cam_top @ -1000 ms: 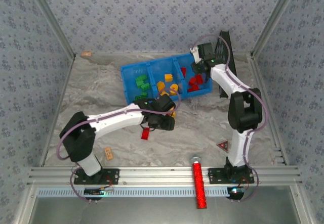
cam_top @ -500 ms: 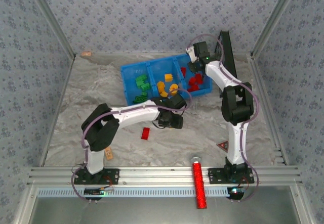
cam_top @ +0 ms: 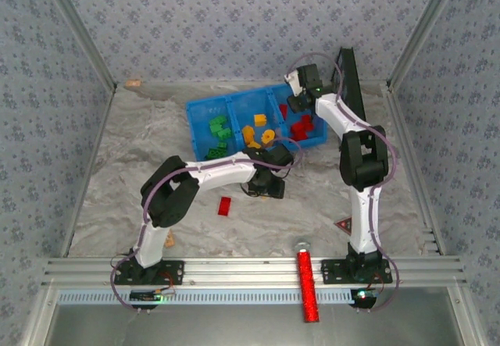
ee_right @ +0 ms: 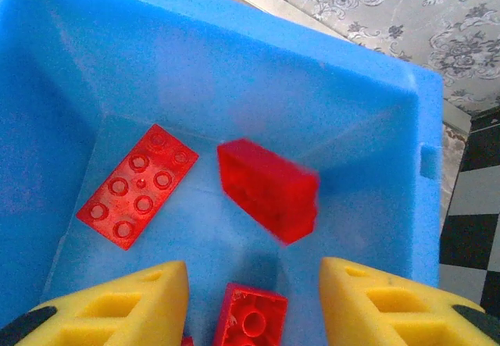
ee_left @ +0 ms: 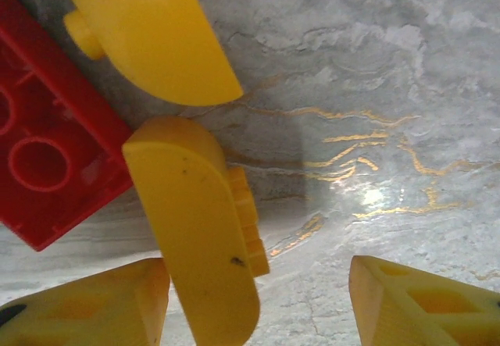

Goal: Sort the legos into containers by color
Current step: Pick up the lego from the center of the table.

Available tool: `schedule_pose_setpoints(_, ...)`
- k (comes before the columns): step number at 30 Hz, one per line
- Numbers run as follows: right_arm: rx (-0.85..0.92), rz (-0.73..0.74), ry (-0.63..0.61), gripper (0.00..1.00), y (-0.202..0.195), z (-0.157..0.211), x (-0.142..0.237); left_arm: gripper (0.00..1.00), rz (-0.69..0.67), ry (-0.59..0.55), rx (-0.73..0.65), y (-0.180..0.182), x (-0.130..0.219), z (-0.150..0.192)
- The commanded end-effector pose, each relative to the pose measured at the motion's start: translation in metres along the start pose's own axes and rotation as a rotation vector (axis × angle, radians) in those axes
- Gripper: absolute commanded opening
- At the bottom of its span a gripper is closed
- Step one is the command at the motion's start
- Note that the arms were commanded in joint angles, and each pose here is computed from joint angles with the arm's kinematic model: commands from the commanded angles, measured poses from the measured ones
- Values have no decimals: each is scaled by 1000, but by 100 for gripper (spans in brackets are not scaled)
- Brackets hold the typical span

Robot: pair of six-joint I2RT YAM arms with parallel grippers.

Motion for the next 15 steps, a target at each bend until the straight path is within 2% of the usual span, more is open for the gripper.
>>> schedule_pose_setpoints(1, 2, 3, -15, 48, -4, -6, -8, 62, -38, 6, -14, 6, 0, -5)
schedule_pose_setpoints(8, -43, 17, -61, 53, -11, -20, 13, 60, -65, 11, -12, 12, -8, -6)
schedule_pose_setpoints(15, -132, 46, -137, 57, -23, -27, 76, 51, -76, 7, -2, 15, -17, -9)
Point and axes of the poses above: each hand's point on the last joint's axis, 136 mm out from that joint toward the fingers, its own x axis back along the fingers, its own y axis along the line the jaws close on, z = x × y, the point moved 2 cm from there along x, back along the fingers, and after that the axes turned 3 degrees about x, right-handed, at the moved point
